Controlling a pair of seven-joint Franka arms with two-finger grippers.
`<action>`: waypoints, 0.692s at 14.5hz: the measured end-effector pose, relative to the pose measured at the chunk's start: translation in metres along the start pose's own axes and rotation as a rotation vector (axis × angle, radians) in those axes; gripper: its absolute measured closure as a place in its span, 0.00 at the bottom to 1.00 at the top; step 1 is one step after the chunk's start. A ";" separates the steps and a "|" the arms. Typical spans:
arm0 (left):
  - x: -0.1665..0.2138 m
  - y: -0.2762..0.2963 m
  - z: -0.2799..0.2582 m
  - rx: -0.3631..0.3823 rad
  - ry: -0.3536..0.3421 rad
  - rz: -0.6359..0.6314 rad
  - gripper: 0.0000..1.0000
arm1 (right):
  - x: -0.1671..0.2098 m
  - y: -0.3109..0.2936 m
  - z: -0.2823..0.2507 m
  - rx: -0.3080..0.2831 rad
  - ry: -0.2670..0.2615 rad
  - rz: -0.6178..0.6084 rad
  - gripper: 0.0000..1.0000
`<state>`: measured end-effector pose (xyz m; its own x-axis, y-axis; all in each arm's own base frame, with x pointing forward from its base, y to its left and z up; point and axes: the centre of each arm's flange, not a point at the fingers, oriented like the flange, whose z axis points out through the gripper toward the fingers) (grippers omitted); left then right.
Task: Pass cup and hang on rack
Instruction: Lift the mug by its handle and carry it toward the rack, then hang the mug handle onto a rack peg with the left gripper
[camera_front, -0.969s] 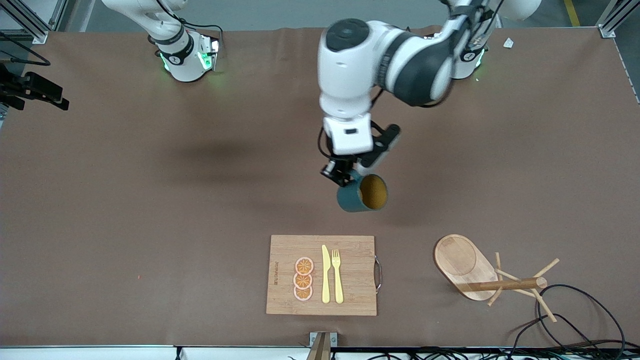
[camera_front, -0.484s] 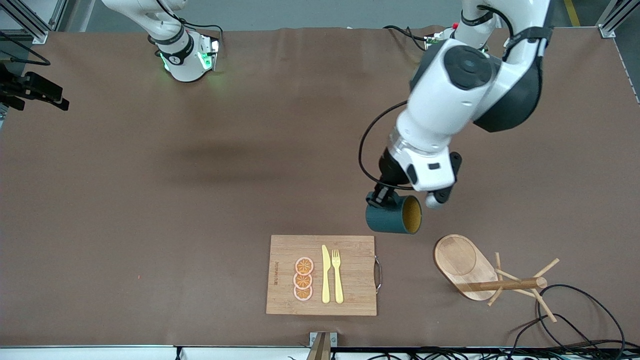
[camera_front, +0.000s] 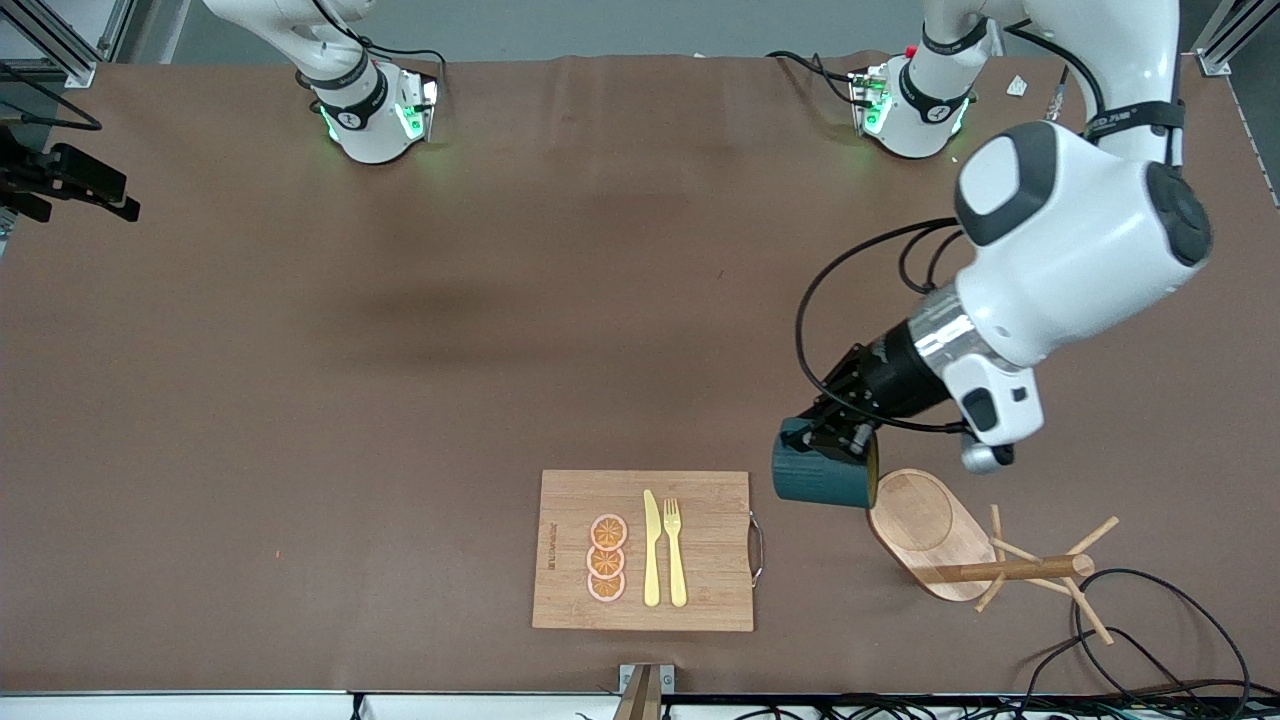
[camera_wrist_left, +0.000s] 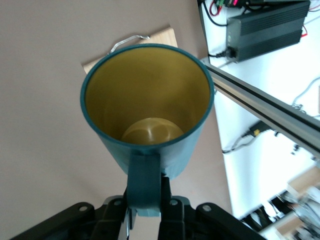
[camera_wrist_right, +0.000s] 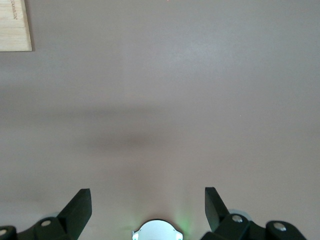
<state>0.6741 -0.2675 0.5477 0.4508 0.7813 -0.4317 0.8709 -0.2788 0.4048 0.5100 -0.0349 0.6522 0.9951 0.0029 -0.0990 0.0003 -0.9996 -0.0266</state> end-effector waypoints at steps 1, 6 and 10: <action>0.010 0.002 -0.006 -0.023 -0.038 -0.015 0.79 | 0.000 0.000 0.000 0.000 0.000 -0.009 0.00; 0.093 0.000 -0.040 -0.165 -0.210 -0.018 0.79 | 0.000 0.000 0.000 0.000 0.001 -0.021 0.00; 0.159 -0.016 -0.038 -0.202 -0.306 0.010 0.79 | 0.000 0.000 0.000 0.000 0.000 -0.014 0.00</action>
<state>0.7246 -0.1174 0.5032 0.5235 0.5671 -0.6359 0.8235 -0.1453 0.5483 0.5097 -0.0351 0.6525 0.9950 0.0173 -0.0987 0.0146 -0.9995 -0.0281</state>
